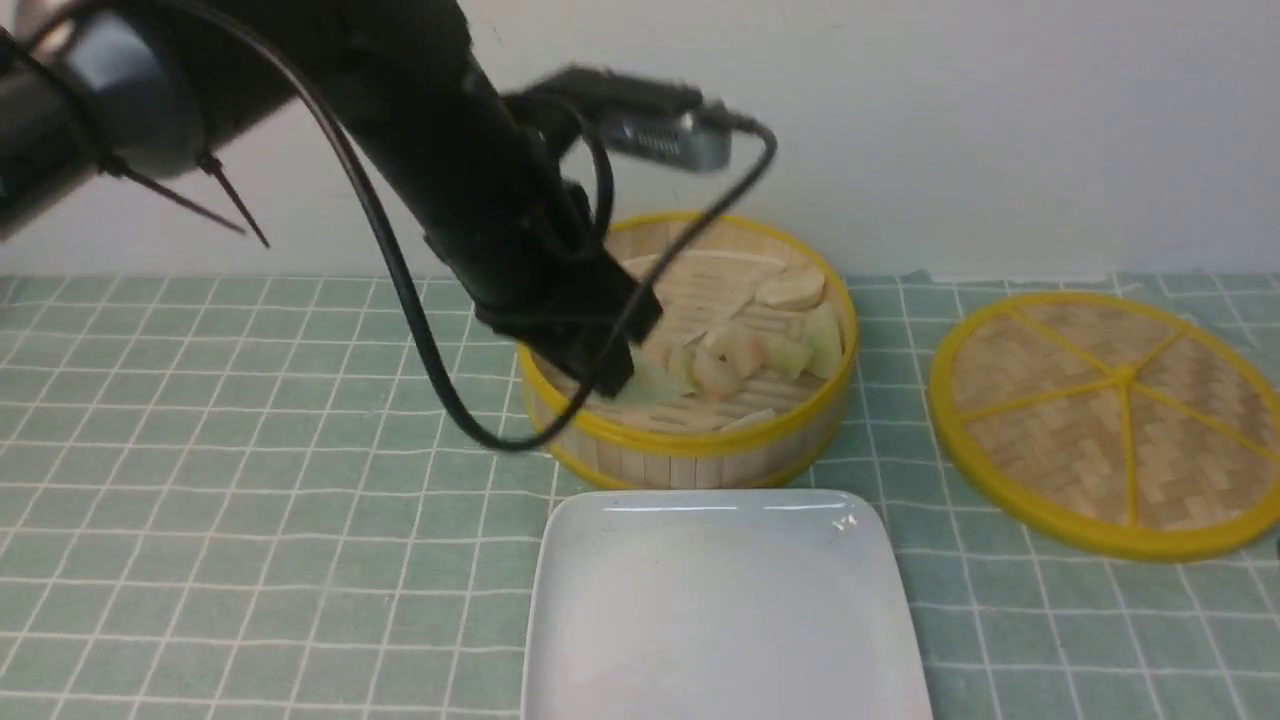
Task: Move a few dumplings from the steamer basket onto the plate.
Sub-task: Use the left arm to put the dumpling into the plate
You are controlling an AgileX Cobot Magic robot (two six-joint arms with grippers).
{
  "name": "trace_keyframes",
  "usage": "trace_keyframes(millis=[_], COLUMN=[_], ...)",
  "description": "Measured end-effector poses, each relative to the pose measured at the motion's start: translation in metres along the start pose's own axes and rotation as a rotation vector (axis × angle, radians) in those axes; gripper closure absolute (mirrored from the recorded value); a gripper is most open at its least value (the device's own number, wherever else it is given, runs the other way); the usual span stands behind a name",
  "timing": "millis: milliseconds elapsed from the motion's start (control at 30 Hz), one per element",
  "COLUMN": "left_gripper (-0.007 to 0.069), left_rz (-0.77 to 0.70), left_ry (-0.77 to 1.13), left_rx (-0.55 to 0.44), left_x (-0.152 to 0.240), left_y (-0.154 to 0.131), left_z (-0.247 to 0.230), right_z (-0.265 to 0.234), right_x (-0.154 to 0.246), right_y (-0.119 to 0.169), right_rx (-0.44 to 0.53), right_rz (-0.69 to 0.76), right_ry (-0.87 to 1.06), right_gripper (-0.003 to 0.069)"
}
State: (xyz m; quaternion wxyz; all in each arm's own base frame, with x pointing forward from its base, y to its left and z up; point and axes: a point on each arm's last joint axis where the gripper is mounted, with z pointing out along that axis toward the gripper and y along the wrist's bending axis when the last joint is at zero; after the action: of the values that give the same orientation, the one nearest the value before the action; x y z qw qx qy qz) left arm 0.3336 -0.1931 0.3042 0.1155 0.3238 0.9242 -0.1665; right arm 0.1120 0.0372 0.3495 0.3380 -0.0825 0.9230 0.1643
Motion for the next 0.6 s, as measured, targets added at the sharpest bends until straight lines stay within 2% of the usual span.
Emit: trace_keyframes(millis=[100, 367, 467, 533, 600], left_gripper=[0.0470, 0.0468, 0.0427, 0.0312, 0.0244], left_rz=[0.020, 0.017, 0.014, 0.017, 0.022], left_ry=[0.117, 0.261, 0.269, 0.261, 0.262], left_rx=[0.023, 0.037, 0.035, 0.035, 0.039], left_x=[0.021, 0.034, 0.035, 0.032, 0.028], left_y=[-0.017, -0.018, -0.017, -0.017, -0.018], left_z=[0.055, 0.123, 0.129, 0.127, 0.122], right_z=[0.000, 0.008, 0.014, 0.023, 0.026], right_x=[0.000, -0.003, -0.006, -0.013, -0.022], right_y=[0.000, -0.002, -0.004, -0.007, -0.007], right_rx=[0.001, 0.000, -0.002, -0.010, -0.016], right_rz=[-0.029, -0.035, -0.047, -0.064, -0.074], right_ry=[-0.003, 0.029, 0.061, 0.119, 0.143], right_gripper=[0.0669, 0.0669, 0.0669, 0.0669, 0.0669])
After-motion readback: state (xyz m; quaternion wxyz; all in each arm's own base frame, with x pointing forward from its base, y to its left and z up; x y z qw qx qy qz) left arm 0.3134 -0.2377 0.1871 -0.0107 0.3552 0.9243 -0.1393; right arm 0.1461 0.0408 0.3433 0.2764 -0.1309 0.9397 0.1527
